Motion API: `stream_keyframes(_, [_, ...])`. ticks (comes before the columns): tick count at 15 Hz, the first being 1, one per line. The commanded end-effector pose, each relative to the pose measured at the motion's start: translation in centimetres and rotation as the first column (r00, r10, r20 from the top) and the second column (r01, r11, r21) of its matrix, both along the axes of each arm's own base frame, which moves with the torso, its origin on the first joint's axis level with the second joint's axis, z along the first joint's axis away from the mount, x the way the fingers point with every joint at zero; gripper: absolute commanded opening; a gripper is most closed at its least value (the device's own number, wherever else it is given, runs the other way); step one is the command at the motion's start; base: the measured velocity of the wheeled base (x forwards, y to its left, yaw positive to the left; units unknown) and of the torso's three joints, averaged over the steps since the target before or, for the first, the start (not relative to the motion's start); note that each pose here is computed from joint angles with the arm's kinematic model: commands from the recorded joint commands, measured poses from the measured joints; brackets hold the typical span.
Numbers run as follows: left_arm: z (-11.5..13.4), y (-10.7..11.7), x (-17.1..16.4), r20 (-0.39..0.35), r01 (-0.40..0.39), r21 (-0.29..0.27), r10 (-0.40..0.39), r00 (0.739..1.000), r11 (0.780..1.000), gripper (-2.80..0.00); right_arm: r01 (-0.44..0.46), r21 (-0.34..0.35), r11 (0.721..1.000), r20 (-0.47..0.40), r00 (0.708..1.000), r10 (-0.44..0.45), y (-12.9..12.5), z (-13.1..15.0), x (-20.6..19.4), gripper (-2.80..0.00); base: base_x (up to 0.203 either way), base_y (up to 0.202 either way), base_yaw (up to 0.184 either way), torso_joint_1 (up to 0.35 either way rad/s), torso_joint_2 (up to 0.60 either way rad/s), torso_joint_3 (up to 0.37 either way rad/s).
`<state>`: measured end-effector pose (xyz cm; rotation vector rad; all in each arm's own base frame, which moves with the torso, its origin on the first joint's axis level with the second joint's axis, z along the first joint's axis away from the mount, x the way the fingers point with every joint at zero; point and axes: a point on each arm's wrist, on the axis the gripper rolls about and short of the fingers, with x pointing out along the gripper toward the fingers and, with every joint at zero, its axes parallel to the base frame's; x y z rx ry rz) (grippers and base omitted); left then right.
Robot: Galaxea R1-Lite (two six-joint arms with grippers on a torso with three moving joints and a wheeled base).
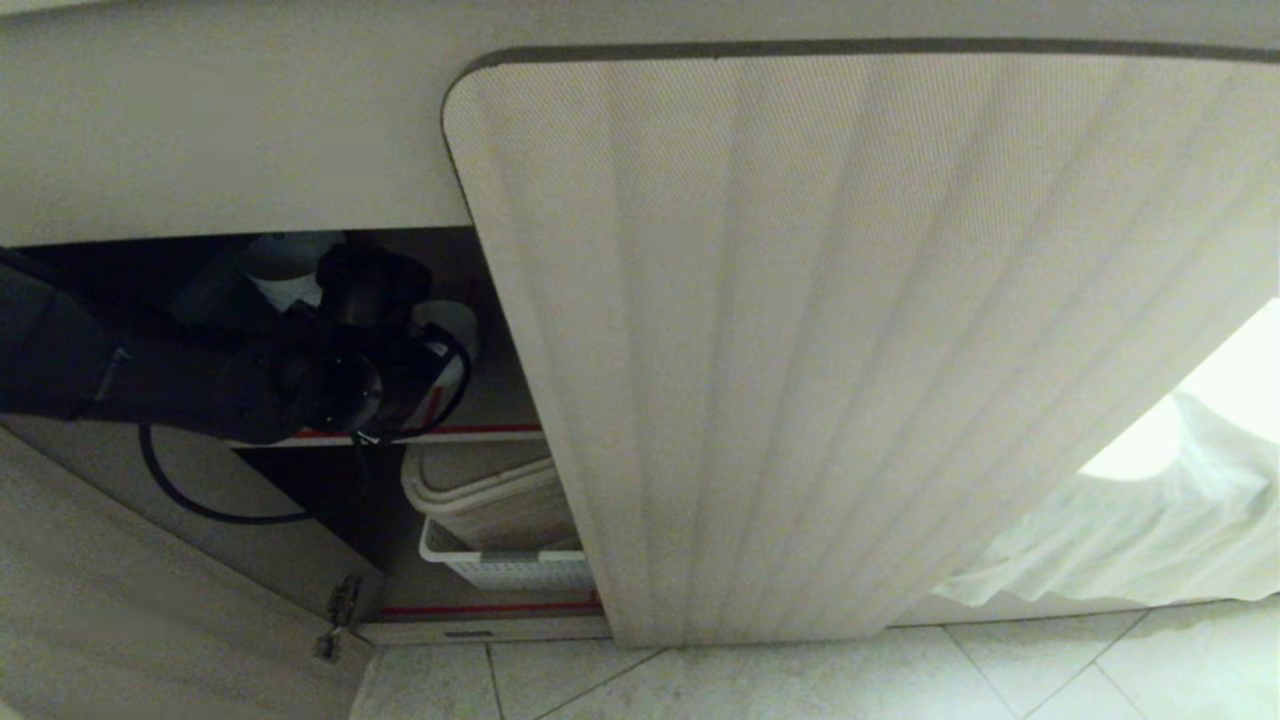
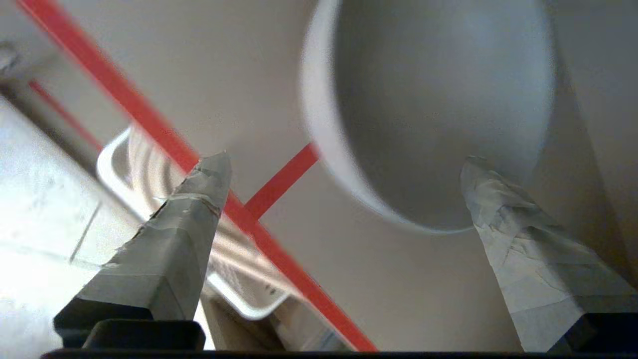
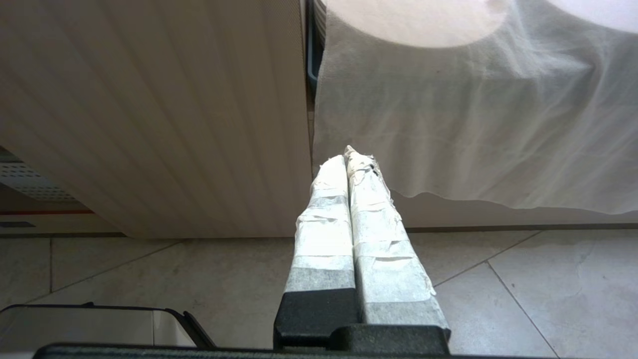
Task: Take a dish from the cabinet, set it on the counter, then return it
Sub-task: Put it back into the cabinet, then close the cabinet door
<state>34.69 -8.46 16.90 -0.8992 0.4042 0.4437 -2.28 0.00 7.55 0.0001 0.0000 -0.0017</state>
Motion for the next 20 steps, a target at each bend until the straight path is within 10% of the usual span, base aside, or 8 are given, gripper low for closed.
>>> stream_keyframes(1, [0.7, 0.0, 0.0, 0.048, 0.001, 0.004, -0.001, 0.999, 1.000, 0.00, -0.001, 0.000, 1.000, 0.000, 1.000, 0.001, 0.0, 0.0, 0.0, -2.80, 0.000, 0.000, 0.000, 0.000, 0.00, 0.000])
stream_keyframes(20, [0.9, 1.3, -4.2, 0.144, 0.098, 0.324, -0.151, 0.978, 0.941, 0.00, 0.000, 0.000, 1.000, 0.000, 1.000, 0.000, 0.0, 0.0, 0.0, -2.80, 0.000, 0.000, 0.000, 0.000, 0.00, 0.000])
